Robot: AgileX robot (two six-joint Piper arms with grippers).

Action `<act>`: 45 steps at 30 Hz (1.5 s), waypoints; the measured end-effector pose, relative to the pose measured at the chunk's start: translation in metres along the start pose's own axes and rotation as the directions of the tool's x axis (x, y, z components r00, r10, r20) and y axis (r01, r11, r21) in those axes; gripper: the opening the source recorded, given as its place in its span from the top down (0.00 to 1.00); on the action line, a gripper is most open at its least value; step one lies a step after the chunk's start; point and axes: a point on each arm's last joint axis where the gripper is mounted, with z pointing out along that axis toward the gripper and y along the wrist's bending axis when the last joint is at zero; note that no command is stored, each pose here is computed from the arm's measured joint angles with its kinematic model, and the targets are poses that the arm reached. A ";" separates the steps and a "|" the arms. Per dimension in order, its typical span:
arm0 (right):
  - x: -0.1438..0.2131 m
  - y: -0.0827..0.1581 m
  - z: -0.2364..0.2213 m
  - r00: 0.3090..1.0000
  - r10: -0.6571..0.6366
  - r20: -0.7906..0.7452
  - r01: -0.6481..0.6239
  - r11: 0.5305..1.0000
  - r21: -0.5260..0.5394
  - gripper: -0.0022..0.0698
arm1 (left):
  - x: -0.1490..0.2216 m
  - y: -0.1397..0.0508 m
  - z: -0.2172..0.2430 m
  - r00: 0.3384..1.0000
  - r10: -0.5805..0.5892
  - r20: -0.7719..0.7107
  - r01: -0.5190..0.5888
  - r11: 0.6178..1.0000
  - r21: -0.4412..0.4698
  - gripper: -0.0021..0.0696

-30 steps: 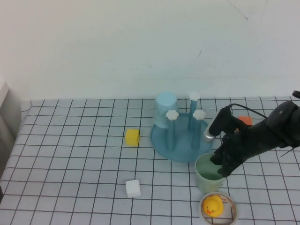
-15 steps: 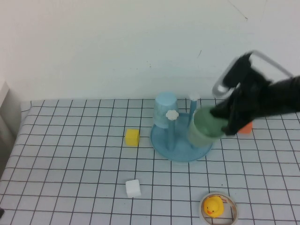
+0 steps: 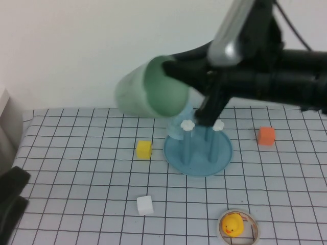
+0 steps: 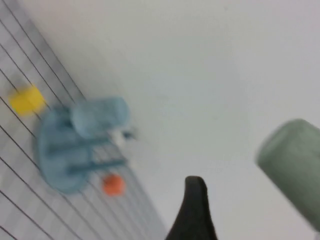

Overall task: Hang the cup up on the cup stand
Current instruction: Adjust the cup with two arms

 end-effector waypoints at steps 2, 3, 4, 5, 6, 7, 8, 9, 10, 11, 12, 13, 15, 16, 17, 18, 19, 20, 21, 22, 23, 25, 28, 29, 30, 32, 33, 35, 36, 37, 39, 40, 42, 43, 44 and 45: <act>-0.006 0.016 0.008 0.997 -0.074 0.017 0.074 0.997 -0.028 0.94 | 0.004 -0.004 0.001 0.989 -0.143 -0.049 0.144 0.989 0.033 0.26; -0.008 0.024 0.012 0.993 -0.112 0.022 0.113 0.993 -0.038 0.94 | 0.005 -0.006 0.001 0.974 -0.213 -0.072 0.217 0.975 0.048 0.26; -0.010 0.031 0.015 0.990 -0.141 0.026 0.142 0.989 -0.046 0.94 | 0.005 -0.008 0.002 0.958 -0.274 -0.087 0.279 0.958 0.066 0.25; -0.012 0.035 0.016 0.986 -0.165 0.028 0.166 0.985 -0.051 0.94 | 0.005 -0.010 0.003 0.946 -0.312 -0.094 0.319 0.944 0.081 0.25; -0.013 0.040 0.018 0.983 -0.182 0.031 0.183 0.981 -0.058 0.94 | 0.004 -0.012 0.003 0.939 -0.331 -0.097 0.340 0.935 0.099 0.25; -0.014 0.044 0.019 0.981 -0.193 0.034 0.195 0.979 -0.066 0.94 | 0.004 -0.013 0.003 0.941 -0.325 -0.096 0.334 0.936 0.112 0.25; -0.013 0.047 0.020 0.980 -0.196 0.035 0.199 0.977 -0.075 0.94 | 0.003 -0.014 0.003 0.944 -0.317 -0.095 0.327 0.937 0.120 0.25; -0.014 0.051 0.021 0.979 -0.199 0.042 0.202 0.976 -0.086 0.94 | 0.003 -0.014 0.003 0.945 -0.312 -0.094 0.322 0.938 0.124 0.25; -0.016 0.054 0.022 0.979 -0.197 0.050 0.201 0.975 -0.097 0.94 | 0.004 -0.014 0.003 0.945 -0.311 -0.101 0.323 0.938 0.128 0.25; -0.017 0.058 0.022 0.978 -0.201 0.060 0.207 0.972 -0.113 0.94 | 0.004 -0.016 0.003 0.942 -0.317 -0.114 0.331 0.934 0.132 0.25; -0.018 0.063 0.023 0.974 -0.214 0.073 0.222 0.966 -0.129 0.94 | 0.006 -0.017 0.003 0.936 -0.326 -0.133 0.343 0.930 0.135 0.25; -0.020 0.068 0.024 0.968 -0.234 0.089 0.245 0.958 -0.149 0.94 | 0.007 -0.017 0.003 0.930 -0.333 -0.153 0.354 0.926 0.135 0.24; -0.023 0.078 0.025 0.954 -0.274 0.121 0.292 0.939 -0.179 0.94 | 0.010 -0.019 0.002 0.914 -0.358 -0.190 0.385 0.913 0.132 0.24; -0.025 0.083 0.026 0.949 -0.287 0.134 0.309 0.931 -0.192 0.94 | 0.011 -0.019 0.002 0.900 -0.385 -0.204 0.414 0.901 0.127 0.24; -0.026 0.087 0.026 0.944 -0.295 0.147 0.321 0.925 -0.206 0.94 | 0.011 -0.020 0.002 0.888 -0.406 -0.216 0.437 0.892 0.121 0.24; -0.027 0.091 0.026 0.939 -0.304 0.159 0.334 0.917 -0.217 0.94 | 0.012 -0.020 0.001 0.875 -0.429 -0.224 0.461 0.880 0.115 0.24; -0.028 0.096 0.027 0.934 -0.314 0.170 0.347 0.910 -0.227 0.94 | 0.012 -0.020 0.001 0.867 -0.442 -0.228 0.474 0.873 0.111 0.24; -0.029 0.099 0.027 0.930 -0.321 0.178 0.357 0.904 -0.235 0.94 | 0.012 -0.020 0.001 0.861 -0.451 -0.235 0.485 0.868 0.108 0.24; -0.030 0.103 0.027 0.924 -0.333 0.187 0.372 0.897 -0.241 0.94 | 0.013 -0.020 0.001 0.858 -0.455 -0.238 0.488 0.866 0.107 0.24; -0.031 0.106 0.028 0.917 -0.346 0.196 0.388 0.889 -0.245 0.94 | 0.013 -0.020 0.001 0.856 -0.459 -0.238 0.492 0.864 0.105 0.24; -0.032 0.107 0.028 0.912 -0.357 0.203 0.401 0.883 -0.246 0.94 | 0.013 -0.020 0.001 0.854 -0.463 -0.237 0.497 0.862 0.104 0.24; -0.032 0.111 0.028 0.898 -0.382 0.219 0.430 0.868 -0.250 0.94 | 0.012 -0.020 0.001 0.853 -0.469 -0.230 0.501 0.859 0.104 0.24; -0.032 0.117 0.030 0.871 -0.417 0.260 0.480 0.835 -0.269 0.94 | 0.010 -0.019 0.002 0.852 -0.479 -0.213 0.507 0.856 0.104 0.24; -0.032 0.118 0.030 0.866 -0.421 0.270 0.489 0.829 -0.272 0.94 | 0.010 -0.019 0.002 0.853 -0.479 -0.206 0.506 0.856 0.104 0.24; -0.030 0.120 0.032 0.861 -0.429 0.275 0.498 0.822 -0.278 0.93 | 0.010 -0.019 0.002 0.855 -0.477 -0.202 0.503 0.858 0.104 0.24; -0.028 0.121 0.035 0.856 -0.435 0.279 0.506 0.816 -0.280 0.93 | 0.010 -0.018 0.002 0.861 -0.468 -0.198 0.493 0.864 0.103 0.23; -0.027 0.122 0.037 0.855 -0.437 0.279 0.508 0.814 -0.282 0.93 | 0.009 -0.018 0.002 0.869 -0.457 -0.190 0.481 0.871 0.104 0.23; -0.025 0.122 0.040 0.855 -0.438 0.279 0.509 0.813 -0.284 0.93 | 0.008 -0.017 0.003 0.878 -0.443 -0.179 0.465 0.879 0.105 0.23; -0.024 0.122 0.041 0.854 -0.440 0.279 0.511 0.812 -0.284 0.93 | 0.008 -0.017 0.003 0.882 -0.439 -0.172 0.459 0.882 0.106 0.23; -0.022 0.122 0.043 0.852 -0.443 0.277 0.514 0.809 -0.285 0.93 | 0.008 -0.016 0.003 0.886 -0.433 -0.168 0.453 0.885 0.106 0.23; -0.021 0.122 0.044 0.847 -0.453 0.279 0.523 0.804 -0.282 0.93 | 0.007 -0.015 0.004 0.892 -0.425 -0.157 0.443 0.890 0.106 0.22; -0.021 0.123 0.044 0.843 -0.459 0.280 0.529 0.800 -0.282 0.93 | 0.007 -0.015 0.004 0.893 -0.423 -0.155 0.441 0.891 0.106 0.22; -0.020 0.124 0.045 0.838 -0.466 0.284 0.538 0.794 -0.283 0.93 | 0.007 -0.014 0.004 0.895 -0.421 -0.148 0.438 0.893 0.105 0.22; -0.019 0.124 0.046 0.836 -0.467 0.287 0.540 0.793 -0.283 0.93 | 0.007 -0.014 0.004 0.896 -0.420 -0.148 0.436 0.894 0.104 0.22; -0.019 0.124 0.046 0.834 -0.470 0.288 0.543 0.791 -0.281 0.93 | 0.007 -0.014 0.004 0.897 -0.418 -0.146 0.434 0.895 0.105 0.22; -0.019 0.124 0.046 0.834 -0.469 0.290 0.542 0.792 -0.281 0.93 | 0.007 -0.014 0.004 0.897 -0.416 -0.146 0.433 0.895 0.105 0.22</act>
